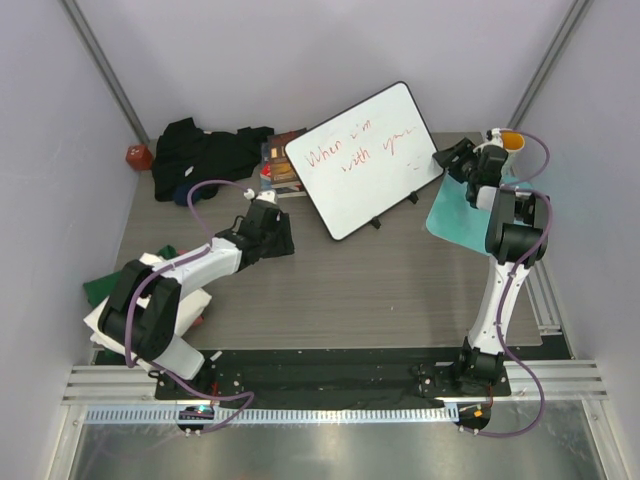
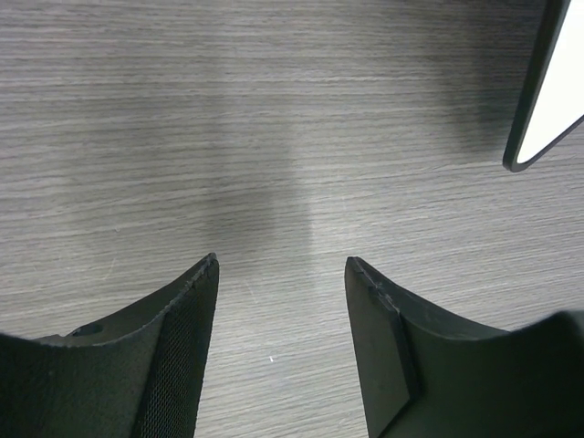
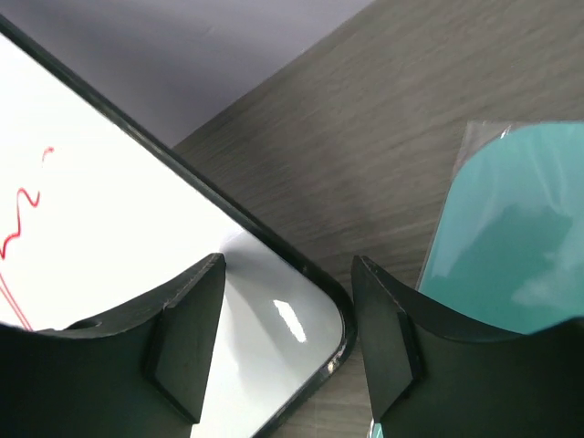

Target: Fold and stack the t-shirts

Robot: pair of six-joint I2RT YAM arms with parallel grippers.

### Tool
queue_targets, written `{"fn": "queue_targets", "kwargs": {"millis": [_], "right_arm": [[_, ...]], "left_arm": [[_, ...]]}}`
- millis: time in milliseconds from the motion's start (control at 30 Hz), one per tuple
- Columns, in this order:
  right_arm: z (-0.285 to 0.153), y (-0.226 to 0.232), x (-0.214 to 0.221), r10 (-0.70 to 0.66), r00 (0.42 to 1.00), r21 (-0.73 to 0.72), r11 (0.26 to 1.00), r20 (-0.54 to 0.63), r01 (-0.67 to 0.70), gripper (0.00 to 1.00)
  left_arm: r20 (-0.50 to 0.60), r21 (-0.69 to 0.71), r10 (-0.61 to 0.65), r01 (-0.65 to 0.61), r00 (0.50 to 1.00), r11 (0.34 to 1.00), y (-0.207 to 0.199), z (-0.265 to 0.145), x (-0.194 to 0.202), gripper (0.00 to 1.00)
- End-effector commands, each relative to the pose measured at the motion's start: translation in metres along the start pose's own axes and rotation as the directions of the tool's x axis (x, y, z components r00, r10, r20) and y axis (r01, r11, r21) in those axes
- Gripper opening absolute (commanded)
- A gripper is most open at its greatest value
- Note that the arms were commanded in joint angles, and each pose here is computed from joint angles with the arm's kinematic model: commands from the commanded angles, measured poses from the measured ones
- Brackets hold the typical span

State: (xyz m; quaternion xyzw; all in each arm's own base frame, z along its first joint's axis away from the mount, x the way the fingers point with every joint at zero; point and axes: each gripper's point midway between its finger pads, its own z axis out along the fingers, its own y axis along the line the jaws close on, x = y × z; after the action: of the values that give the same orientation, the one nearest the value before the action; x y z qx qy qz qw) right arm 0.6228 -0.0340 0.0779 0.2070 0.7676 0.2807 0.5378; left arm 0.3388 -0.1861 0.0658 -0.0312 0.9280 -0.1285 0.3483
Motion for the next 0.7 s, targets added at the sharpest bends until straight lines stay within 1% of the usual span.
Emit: {"fn": "queue_targets", "kwargs": {"millis": [0,167,300,400,667], "right_arm": [[-0.011,0.026,-0.009,0.021,0.999,-0.112,0.994,0.027,-0.018,0.62],[-0.022,0.035,0.003,0.064,0.998,-0.165,0.984,-0.002,-0.064,0.60],[-0.035,0.046,0.002,0.066,0.998,-0.208,0.976,0.024,-0.059,0.58],[-0.042,0.052,0.004,0.063,0.998,-0.230,0.972,0.021,-0.056,0.55],[-0.045,0.054,0.006,0.059,0.998,-0.250,0.967,0.031,-0.050,0.55]], "left_arm": [[0.103,0.064,-0.029,0.022,0.994,0.998,-0.019,-0.009,-0.037,0.59],[0.118,0.088,-0.030,0.020,0.993,0.996,-0.028,-0.009,-0.048,0.59],[0.114,0.086,-0.024,0.014,0.993,0.996,-0.030,-0.004,-0.052,0.59],[0.117,0.089,-0.025,0.014,0.993,0.996,-0.033,-0.001,-0.055,0.59],[0.107,0.098,-0.024,0.013,0.994,0.995,-0.038,0.014,-0.058,0.59]]}}
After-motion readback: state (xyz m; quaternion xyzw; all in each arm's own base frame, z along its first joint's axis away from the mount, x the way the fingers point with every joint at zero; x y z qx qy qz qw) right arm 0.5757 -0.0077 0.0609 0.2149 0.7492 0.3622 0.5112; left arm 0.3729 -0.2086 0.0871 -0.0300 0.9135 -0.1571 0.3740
